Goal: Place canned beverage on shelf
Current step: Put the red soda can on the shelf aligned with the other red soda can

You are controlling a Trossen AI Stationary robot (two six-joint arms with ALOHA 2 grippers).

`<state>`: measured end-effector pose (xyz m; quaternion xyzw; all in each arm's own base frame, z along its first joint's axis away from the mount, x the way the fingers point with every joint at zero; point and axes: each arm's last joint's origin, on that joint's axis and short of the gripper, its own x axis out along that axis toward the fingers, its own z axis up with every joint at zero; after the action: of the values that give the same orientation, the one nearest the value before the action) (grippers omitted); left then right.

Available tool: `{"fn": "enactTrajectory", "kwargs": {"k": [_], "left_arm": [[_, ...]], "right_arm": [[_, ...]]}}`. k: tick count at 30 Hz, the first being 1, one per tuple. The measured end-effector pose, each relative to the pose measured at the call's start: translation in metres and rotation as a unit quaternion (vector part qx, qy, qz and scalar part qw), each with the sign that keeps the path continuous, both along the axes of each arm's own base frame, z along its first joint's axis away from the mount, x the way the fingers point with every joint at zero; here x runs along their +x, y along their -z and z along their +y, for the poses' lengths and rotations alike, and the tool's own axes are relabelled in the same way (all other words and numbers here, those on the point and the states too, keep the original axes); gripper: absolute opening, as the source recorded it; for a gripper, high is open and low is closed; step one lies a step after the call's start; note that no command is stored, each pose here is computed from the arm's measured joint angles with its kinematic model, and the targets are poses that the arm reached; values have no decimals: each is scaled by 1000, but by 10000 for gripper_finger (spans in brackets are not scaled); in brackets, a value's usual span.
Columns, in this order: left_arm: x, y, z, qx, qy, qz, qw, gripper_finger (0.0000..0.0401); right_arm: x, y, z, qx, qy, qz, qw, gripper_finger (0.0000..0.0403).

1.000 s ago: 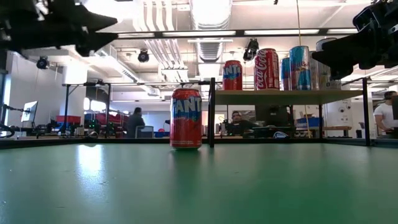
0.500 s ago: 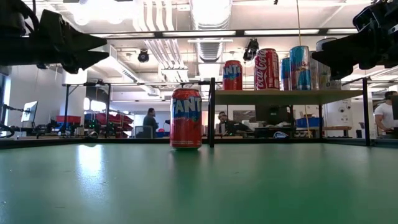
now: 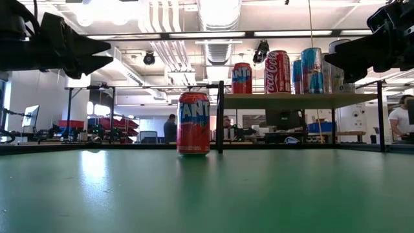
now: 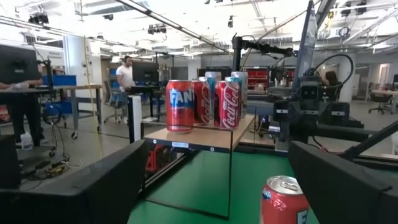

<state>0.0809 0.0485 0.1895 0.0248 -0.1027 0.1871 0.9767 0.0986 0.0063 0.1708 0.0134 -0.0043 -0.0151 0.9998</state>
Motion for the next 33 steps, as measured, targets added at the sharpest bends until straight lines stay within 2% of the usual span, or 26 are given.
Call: {"fn": "enactTrajectory", "kwargs": {"k": [6, 8, 11, 12, 13, 15, 16, 18, 21, 28, 33], "left_arm": [[1, 1, 1, -4, 0, 5, 1000, 372], [1, 1, 1, -5, 0, 6, 1000, 372], [2, 1, 1, -6, 0, 8, 1000, 372], [2, 2, 1, -6, 0, 9, 1000, 372], [2, 2, 1, -6, 0, 9, 1000, 372], [2, 2, 1, -7, 0, 10, 1000, 372], [2, 2, 1, -7, 0, 10, 1000, 372], [2, 2, 1, -7, 0, 10, 1000, 372], [2, 2, 1, -7, 0, 10, 1000, 372], [2, 2, 2, -9, 0, 13, 1000, 372], [2, 2, 2, -9, 0, 13, 1000, 372]], "right_arm": [[0, 0, 0, 0, 0, 0, 1000, 173], [0, 0, 0, -15, 2, -2, 1000, 173], [0, -9, -1, -42, 19, -45, 998, 173], [-1, -14, -2, -22, 32, -72, 997, 173], [-3, -20, -3, 18, 52, -106, 993, 173], [-5, -27, -7, 116, 109, -153, 975, 173], [-6, -27, -9, 145, 135, -157, 967, 173], [-4, -19, -10, 150, 165, -123, 967, 173], [0, -9, -10, 167, 173, -77, 968, 173], [6, -6, -15, 224, 291, -92, 926, 173], [18, -18, -13, 226, 297, -65, 926, 173]]}}
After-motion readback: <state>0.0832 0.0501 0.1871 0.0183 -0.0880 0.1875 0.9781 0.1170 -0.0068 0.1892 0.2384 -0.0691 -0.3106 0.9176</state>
